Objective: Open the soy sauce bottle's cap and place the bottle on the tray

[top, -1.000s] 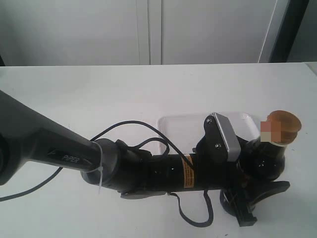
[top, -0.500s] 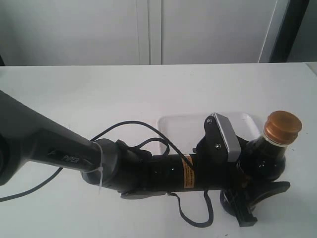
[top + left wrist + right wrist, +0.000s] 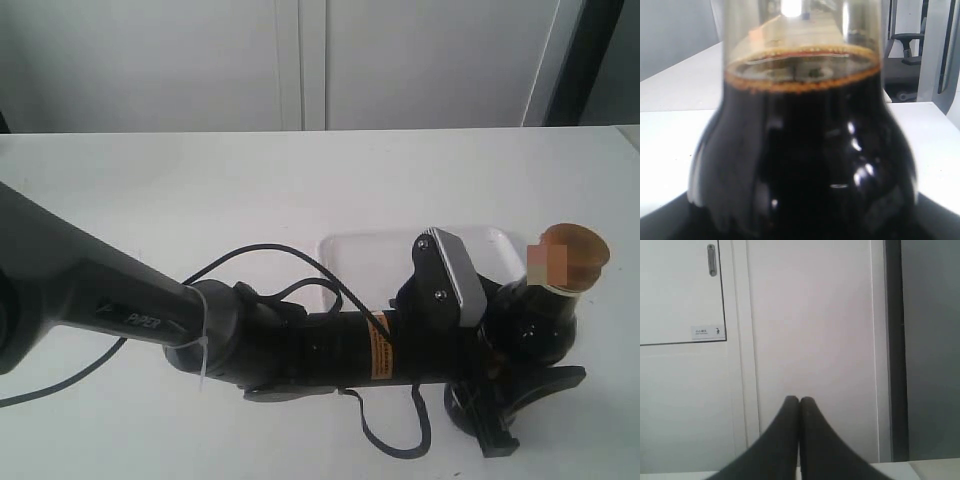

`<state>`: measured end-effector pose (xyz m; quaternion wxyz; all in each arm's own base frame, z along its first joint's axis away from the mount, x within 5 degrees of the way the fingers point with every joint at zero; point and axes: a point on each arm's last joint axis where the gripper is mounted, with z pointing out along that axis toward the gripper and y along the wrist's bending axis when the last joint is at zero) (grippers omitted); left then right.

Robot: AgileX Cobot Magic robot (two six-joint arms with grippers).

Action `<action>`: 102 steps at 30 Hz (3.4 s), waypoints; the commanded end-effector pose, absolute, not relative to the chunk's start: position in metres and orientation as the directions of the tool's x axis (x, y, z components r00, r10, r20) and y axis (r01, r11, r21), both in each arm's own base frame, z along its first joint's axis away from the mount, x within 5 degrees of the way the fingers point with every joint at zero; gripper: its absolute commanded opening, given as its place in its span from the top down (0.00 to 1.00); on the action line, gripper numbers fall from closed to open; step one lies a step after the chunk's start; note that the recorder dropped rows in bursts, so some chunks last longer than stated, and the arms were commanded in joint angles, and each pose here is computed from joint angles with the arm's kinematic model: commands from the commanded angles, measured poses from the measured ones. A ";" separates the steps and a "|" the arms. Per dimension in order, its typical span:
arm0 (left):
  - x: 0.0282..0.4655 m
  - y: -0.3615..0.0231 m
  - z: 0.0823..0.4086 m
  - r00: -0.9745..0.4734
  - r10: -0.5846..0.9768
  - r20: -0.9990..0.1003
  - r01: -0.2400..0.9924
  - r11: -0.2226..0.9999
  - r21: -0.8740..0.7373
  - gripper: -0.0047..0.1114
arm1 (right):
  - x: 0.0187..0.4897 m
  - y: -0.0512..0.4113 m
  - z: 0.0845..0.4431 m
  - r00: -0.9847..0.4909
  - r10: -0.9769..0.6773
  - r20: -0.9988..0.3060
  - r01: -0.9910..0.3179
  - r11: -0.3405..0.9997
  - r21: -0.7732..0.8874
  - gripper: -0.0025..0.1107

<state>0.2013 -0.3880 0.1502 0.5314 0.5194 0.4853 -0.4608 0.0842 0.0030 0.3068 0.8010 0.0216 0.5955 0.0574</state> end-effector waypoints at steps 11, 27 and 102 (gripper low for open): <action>0.198 -0.390 0.151 0.123 0.004 -0.992 0.992 0.013 0.123 0.96 | 0.170 0.007 0.299 0.017 -0.143 -0.990 -0.037 0.989 -0.144 0.98; 0.198 -0.390 0.151 0.123 0.004 -0.992 0.992 0.013 0.123 0.96 | 0.159 0.019 0.218 0.068 -0.594 -0.801 -0.174 0.784 -0.596 0.98; 0.198 -0.390 0.151 0.124 0.004 -0.992 0.992 0.013 0.124 0.96 | 0.191 0.034 0.279 -0.149 -0.585 -0.797 -0.317 0.792 -0.522 0.98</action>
